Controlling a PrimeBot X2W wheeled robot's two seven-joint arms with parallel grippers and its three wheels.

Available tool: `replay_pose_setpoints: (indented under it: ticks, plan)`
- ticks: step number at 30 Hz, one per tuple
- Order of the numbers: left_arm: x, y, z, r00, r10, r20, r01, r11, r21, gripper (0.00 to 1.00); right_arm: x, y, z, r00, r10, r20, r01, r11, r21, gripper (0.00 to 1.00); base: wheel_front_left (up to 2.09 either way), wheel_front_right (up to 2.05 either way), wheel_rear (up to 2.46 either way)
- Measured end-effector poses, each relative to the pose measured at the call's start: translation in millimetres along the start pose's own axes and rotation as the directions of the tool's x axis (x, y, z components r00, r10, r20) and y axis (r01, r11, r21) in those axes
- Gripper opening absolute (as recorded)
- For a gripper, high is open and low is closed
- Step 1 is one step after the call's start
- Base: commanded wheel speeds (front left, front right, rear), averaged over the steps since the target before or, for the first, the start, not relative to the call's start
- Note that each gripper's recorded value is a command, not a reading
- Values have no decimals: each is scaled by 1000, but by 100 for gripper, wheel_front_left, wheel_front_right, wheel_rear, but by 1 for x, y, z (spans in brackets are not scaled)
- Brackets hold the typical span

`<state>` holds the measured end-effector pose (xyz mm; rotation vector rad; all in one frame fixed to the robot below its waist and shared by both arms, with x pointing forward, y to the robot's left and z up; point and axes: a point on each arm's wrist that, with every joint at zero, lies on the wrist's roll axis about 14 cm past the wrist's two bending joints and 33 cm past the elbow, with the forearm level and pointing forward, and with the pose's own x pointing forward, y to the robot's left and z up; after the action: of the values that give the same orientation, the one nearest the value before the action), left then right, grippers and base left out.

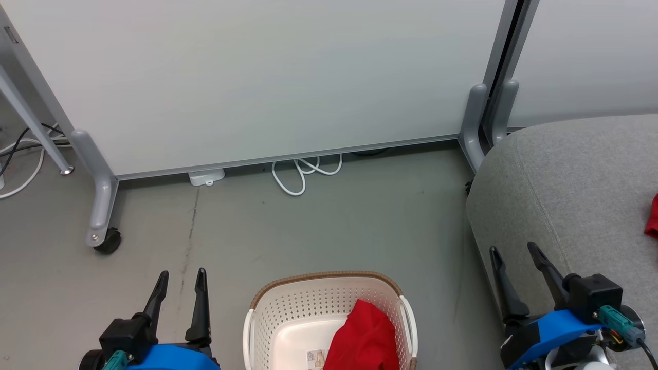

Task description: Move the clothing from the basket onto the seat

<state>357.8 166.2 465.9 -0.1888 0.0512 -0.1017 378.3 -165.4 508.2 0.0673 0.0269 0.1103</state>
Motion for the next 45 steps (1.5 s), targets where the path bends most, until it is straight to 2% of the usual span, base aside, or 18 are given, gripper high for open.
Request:
replay_pose_setpoints:
  ticks: [16,29,37,45]
  plan:
    - [21,-15,-31,994,-46,-94,44,999,-19,100,15,-6,-17,999,-13,-43,13,1000,2,100,0,0,0]
    - [88,-58,-88,953,-200,-225,193,980,-55,100,65,-18,-30,998,-19,-57,16,999,-41,100,0,0,0]
    - [109,-108,-162,851,-361,-382,336,932,-132,100,89,-32,-50,996,-37,-86,32,997,-68,100,0,0,0]
    - [99,-140,-234,698,-484,-529,467,866,-176,100,95,-44,-84,987,-56,-153,44,996,-83,100,0,0,0]
